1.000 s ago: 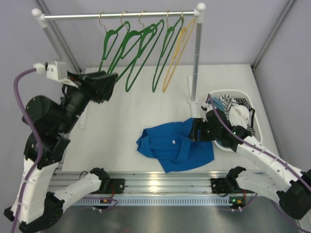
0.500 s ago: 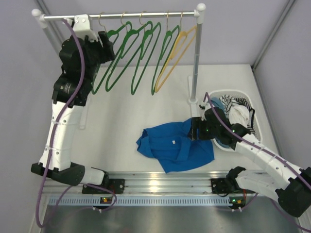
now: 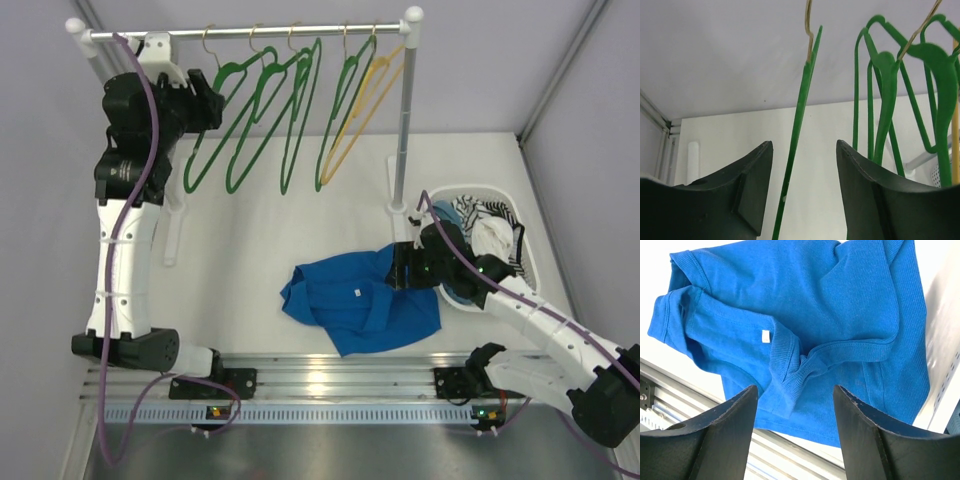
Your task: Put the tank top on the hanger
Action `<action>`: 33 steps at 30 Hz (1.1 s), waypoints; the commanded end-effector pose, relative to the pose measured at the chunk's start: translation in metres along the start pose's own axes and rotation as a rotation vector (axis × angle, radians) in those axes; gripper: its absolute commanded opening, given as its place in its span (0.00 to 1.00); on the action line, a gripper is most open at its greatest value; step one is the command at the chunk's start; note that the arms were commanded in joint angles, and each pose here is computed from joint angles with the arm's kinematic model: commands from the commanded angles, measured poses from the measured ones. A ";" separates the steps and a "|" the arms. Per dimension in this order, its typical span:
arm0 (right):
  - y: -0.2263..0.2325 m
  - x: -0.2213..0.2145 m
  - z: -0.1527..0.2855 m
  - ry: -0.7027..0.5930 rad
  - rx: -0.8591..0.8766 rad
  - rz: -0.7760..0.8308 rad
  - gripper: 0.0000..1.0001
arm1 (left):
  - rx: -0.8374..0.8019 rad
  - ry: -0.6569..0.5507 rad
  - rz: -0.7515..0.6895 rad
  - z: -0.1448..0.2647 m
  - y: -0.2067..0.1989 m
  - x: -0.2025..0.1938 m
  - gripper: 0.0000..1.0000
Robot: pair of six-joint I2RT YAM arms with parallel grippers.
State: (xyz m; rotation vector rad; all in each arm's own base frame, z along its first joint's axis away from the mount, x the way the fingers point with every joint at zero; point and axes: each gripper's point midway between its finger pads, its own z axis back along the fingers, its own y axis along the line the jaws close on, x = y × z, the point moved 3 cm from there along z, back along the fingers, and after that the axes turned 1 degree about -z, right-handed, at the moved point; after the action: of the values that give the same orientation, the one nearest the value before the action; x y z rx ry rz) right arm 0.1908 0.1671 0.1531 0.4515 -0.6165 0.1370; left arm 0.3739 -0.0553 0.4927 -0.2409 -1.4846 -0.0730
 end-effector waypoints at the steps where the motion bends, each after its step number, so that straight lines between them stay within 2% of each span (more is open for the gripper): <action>1: 0.005 0.011 0.007 -0.054 0.033 0.012 0.62 | -0.063 0.057 -0.021 -0.012 -0.004 -0.021 0.58; 6: 0.003 0.008 0.005 -0.051 0.032 0.012 0.61 | -0.062 0.101 -0.023 -0.020 -0.001 -0.040 0.51; 14: 0.002 0.005 0.005 -0.047 0.032 0.015 0.59 | -0.039 0.116 -0.033 -0.019 0.004 -0.047 0.40; 16: 0.001 0.004 0.004 -0.044 0.031 0.014 0.58 | -0.038 0.116 -0.031 -0.018 0.004 -0.048 0.34; 19: 0.002 0.004 0.004 -0.045 0.033 0.014 0.57 | -0.032 0.114 -0.032 -0.019 0.005 -0.048 0.19; 22: 0.002 0.004 0.004 -0.046 0.035 0.014 0.54 | -0.033 0.096 -0.030 -0.018 0.004 -0.041 0.00; 33: 0.004 0.008 0.006 -0.055 0.045 0.026 0.53 | -0.005 -0.065 -0.054 0.002 0.002 0.012 0.00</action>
State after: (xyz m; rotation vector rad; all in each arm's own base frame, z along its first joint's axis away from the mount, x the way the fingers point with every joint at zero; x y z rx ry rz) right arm 0.1876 0.1662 0.1538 0.4652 -0.6278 0.1486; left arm 0.3917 -0.0573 0.4458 -0.2177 -1.3676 -0.1118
